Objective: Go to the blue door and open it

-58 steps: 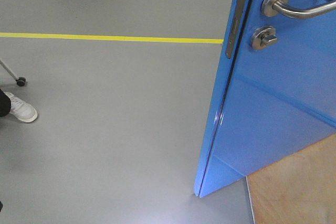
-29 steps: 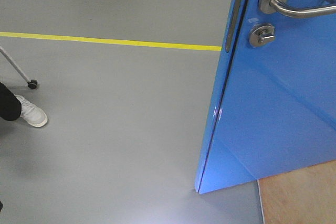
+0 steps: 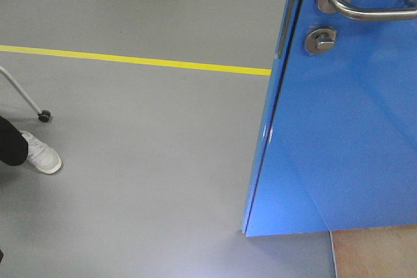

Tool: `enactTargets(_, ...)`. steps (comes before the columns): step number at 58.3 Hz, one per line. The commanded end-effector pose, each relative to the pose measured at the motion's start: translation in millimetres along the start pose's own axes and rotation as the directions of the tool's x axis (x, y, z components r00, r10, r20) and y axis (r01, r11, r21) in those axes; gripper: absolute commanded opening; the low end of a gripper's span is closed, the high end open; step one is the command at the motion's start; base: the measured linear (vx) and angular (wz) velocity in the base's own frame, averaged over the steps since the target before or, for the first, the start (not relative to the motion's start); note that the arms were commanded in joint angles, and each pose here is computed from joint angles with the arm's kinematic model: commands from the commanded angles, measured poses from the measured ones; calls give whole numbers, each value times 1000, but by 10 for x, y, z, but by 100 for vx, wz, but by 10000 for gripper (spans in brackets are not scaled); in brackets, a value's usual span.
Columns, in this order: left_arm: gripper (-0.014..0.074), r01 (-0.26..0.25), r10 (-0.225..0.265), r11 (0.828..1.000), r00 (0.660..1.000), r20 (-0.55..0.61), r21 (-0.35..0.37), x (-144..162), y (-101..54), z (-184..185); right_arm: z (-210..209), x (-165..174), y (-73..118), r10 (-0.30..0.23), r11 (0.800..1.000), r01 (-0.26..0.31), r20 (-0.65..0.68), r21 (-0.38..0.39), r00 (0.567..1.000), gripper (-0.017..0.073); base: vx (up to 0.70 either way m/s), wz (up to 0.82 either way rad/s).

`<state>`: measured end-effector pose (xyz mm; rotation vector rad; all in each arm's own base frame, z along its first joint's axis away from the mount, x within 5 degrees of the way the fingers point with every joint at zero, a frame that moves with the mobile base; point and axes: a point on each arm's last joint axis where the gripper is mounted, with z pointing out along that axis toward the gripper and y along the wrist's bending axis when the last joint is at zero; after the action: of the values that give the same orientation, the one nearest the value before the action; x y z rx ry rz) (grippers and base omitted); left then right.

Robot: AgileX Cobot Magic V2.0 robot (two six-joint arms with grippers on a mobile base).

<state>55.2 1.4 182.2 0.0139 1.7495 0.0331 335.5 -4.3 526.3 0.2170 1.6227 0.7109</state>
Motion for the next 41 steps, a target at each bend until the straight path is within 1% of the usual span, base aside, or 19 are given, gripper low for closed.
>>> enactTargets(1, 73, 10, -11, 1000, 993, 121, 11, -167, -4, -38, -117, -153, 136, -7, 1000, 10, 107, -28, 994, 12, 26, 0)
enactTargets(41, 73, 10, -11, 1000, 993, 121, 11, -167, -4, -38, -117, -153, 136, -7, 1000, 10, 107, -28, 994, 12, 28, -6)
